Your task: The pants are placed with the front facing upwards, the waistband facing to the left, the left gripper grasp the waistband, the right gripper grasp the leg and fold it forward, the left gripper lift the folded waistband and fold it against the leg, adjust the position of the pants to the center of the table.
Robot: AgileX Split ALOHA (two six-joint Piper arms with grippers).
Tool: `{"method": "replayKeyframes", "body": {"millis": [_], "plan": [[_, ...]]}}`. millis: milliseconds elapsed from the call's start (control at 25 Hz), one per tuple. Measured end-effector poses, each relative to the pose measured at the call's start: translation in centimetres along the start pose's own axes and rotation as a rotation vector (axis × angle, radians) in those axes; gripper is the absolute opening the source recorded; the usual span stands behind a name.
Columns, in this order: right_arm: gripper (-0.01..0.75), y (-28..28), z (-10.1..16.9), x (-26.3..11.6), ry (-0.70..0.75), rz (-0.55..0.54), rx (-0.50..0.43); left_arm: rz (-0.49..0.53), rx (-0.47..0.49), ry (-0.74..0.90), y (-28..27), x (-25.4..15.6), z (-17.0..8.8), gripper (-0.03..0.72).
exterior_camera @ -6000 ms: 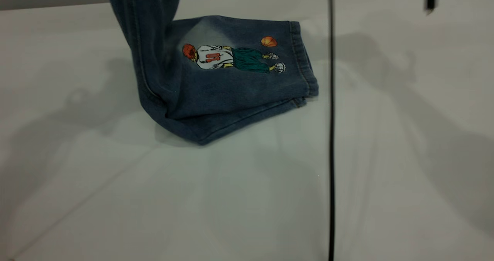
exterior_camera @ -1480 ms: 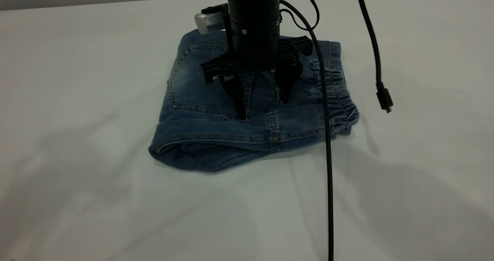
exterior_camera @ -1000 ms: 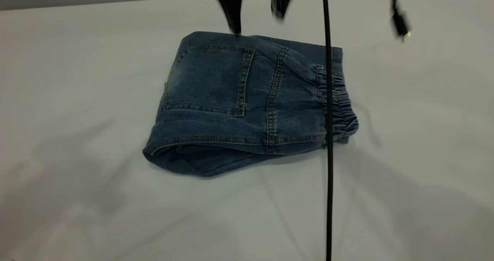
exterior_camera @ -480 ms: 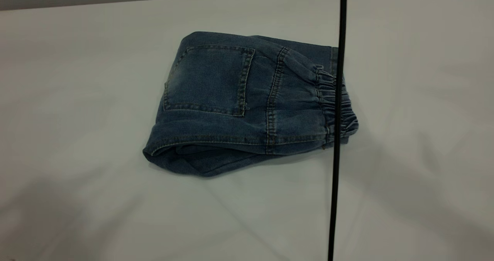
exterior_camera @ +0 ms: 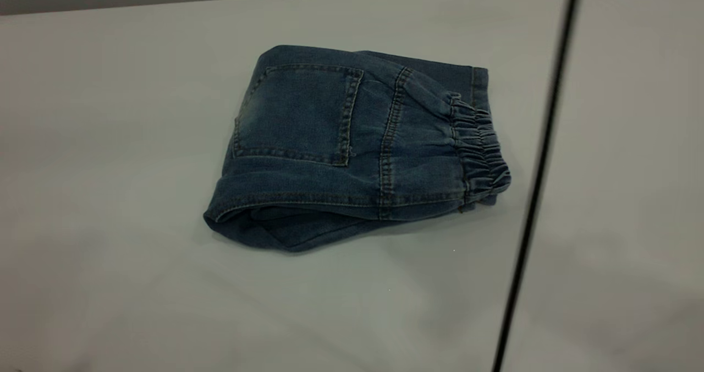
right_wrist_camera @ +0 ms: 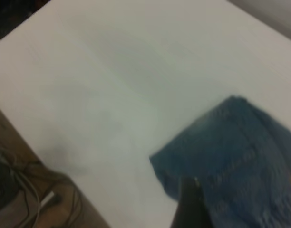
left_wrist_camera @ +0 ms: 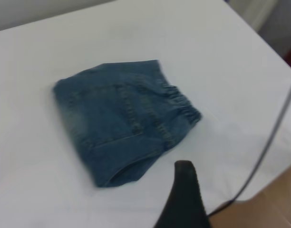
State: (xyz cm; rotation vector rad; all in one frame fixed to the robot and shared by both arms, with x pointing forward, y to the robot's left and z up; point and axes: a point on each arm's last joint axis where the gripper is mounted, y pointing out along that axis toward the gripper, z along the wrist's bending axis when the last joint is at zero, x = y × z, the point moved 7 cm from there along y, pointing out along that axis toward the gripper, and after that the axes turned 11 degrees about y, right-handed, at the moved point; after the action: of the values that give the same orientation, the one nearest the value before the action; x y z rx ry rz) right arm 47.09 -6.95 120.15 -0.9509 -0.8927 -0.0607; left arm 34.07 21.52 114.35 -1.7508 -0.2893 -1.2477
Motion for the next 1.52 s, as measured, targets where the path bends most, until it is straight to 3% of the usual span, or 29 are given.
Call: {"method": "replayKeyframes", "body": {"millis": [440,640,840,1080,1200,1520], "plan": [[0.416,-6.5,-0.3,-11.5,-0.043,0.006,-0.002,-0.062,0.237,-0.114,-2.8,-7.8,-0.1,0.507],[0.416,-7.9,-1.1,-17.9,-0.047,-0.012,-0.001,0.008,0.313,-0.15,-1.3,-11.8,1.2,0.506],[0.416,-8.4,-2.1,-22.8,-0.051,-0.151,-0.005,0.117,0.328,-0.227,1.1,-15.1,2.2,0.506],[0.416,-6.8,-4.1,-29.1,-0.004,-0.166,-0.038,0.115,0.372,-0.229,1.1,-15.3,2.9,0.506],[0.416,-6.1,-4.6,-30.8,-0.006,-0.189,-0.036,0.115,0.395,-0.247,1.0,-15.4,3.3,0.506],[0.416,-6.7,-5.1,-31.0,-0.031,-0.256,-0.065,0.045,0.441,-0.229,1.6,-14.7,4.4,0.506]]}}
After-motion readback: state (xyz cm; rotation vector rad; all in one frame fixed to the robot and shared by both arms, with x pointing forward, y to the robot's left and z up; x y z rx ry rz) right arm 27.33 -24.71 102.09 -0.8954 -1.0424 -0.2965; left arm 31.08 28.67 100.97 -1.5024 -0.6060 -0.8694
